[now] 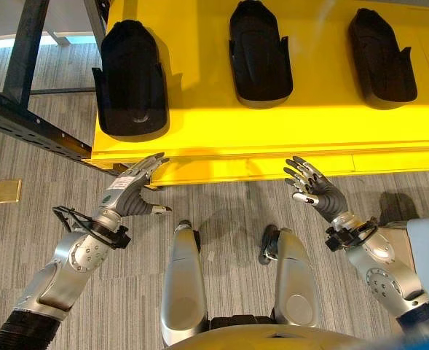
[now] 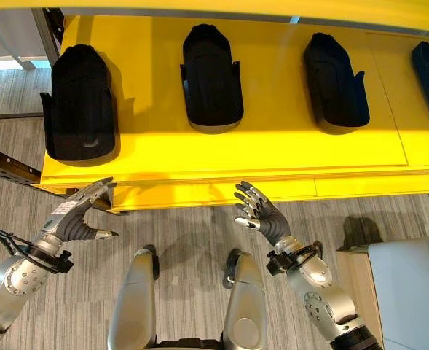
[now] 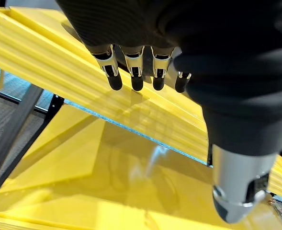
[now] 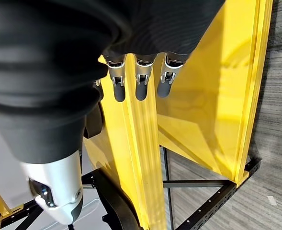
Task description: Move parts from the plastic box to the shelf.
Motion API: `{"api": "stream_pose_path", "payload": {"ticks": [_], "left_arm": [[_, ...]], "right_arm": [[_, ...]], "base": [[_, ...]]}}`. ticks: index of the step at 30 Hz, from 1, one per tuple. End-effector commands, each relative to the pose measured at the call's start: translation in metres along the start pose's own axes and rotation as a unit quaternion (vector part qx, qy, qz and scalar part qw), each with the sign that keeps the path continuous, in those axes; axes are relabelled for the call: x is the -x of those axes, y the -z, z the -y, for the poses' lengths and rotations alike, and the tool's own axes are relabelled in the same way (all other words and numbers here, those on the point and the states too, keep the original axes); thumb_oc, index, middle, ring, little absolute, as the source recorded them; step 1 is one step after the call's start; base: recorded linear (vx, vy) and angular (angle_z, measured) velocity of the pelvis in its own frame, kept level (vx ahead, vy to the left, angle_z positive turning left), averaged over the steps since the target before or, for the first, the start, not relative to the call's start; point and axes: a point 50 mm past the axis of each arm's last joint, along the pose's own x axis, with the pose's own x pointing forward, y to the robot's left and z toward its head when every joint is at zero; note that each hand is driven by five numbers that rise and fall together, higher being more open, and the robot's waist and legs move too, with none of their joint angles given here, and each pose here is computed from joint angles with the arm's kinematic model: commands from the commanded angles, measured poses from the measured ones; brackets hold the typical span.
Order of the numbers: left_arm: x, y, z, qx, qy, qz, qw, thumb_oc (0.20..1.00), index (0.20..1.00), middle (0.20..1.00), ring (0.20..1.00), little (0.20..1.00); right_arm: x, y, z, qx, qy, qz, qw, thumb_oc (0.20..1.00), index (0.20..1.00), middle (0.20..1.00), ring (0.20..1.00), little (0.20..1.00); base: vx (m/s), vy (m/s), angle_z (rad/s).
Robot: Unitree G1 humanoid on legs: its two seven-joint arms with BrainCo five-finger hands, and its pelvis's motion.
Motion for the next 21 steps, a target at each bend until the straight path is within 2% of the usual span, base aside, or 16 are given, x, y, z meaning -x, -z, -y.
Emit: {"api": "stream_pose_path", "payload": {"ticks": [1,21], "left_arm": [[0.006,0.003,-0.005,-0.022,-0.022,-0.001,1.0,1.0,1.0,1.0,1.0,1.0],[0.009,0.029,-0.009,-0.032,-0.07,-0.074,0.994,1.0,1.0,1.0,1.0,1.0]], "right_arm": [[-0.003,-0.009,-0.003,-0.025,0.002,0.048,0.999,1.0,1.0,1.0,1.0,1.0],[-0.001,-0.007,0.0,-0.025,0.01,0.038,0.999,1.0,1.0,1.0,1.0,1.0]], "base": [[0.0,0.0,0.0],[0.0,0.0,0.0]]}}
